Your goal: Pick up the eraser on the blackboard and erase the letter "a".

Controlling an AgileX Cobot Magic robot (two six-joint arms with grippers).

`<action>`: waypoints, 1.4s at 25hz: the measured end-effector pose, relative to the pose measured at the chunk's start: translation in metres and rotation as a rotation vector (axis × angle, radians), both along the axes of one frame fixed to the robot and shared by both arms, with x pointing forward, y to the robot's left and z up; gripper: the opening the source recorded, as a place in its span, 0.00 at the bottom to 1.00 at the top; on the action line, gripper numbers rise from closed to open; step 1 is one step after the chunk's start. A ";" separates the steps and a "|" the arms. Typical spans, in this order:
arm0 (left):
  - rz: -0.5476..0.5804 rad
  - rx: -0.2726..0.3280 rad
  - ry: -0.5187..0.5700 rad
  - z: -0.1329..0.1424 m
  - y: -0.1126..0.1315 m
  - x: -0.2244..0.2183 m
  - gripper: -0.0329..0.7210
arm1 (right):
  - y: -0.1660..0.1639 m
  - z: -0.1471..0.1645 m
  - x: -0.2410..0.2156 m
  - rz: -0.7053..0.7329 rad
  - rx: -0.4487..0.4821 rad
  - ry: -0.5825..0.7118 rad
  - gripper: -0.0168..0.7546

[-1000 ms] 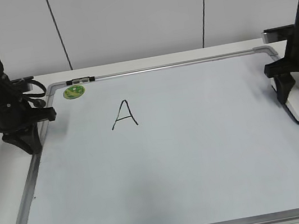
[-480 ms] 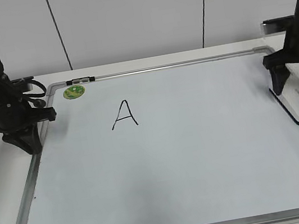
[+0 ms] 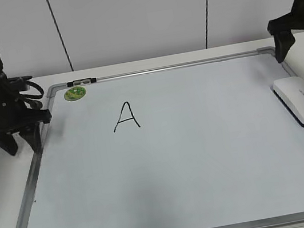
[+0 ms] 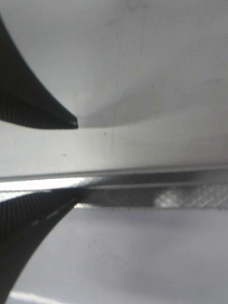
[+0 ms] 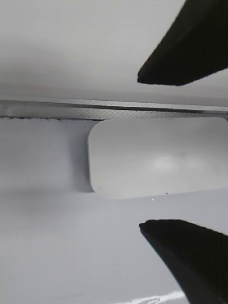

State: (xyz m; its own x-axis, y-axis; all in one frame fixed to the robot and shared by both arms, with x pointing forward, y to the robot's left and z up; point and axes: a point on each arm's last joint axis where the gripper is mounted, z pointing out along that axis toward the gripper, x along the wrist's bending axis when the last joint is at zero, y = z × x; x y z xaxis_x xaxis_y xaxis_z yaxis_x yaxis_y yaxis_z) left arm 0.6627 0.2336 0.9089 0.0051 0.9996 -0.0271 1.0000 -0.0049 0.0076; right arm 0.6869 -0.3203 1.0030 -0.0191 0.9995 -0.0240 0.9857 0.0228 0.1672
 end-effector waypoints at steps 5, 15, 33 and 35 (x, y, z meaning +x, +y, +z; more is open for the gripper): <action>0.001 0.115 -0.024 0.024 0.010 0.005 0.87 | 0.003 0.019 -0.005 -0.010 0.032 -0.043 0.88; 0.022 0.102 -0.146 0.109 0.014 -0.016 0.80 | 0.011 0.068 -0.021 -0.073 0.120 -0.148 0.75; -0.003 0.089 -0.401 0.220 0.028 -0.191 0.66 | 0.059 0.159 -0.131 0.052 0.196 -0.305 0.73; -0.001 0.090 -0.410 0.218 0.033 -0.215 0.66 | 0.058 0.162 -0.154 0.053 0.194 -0.308 0.72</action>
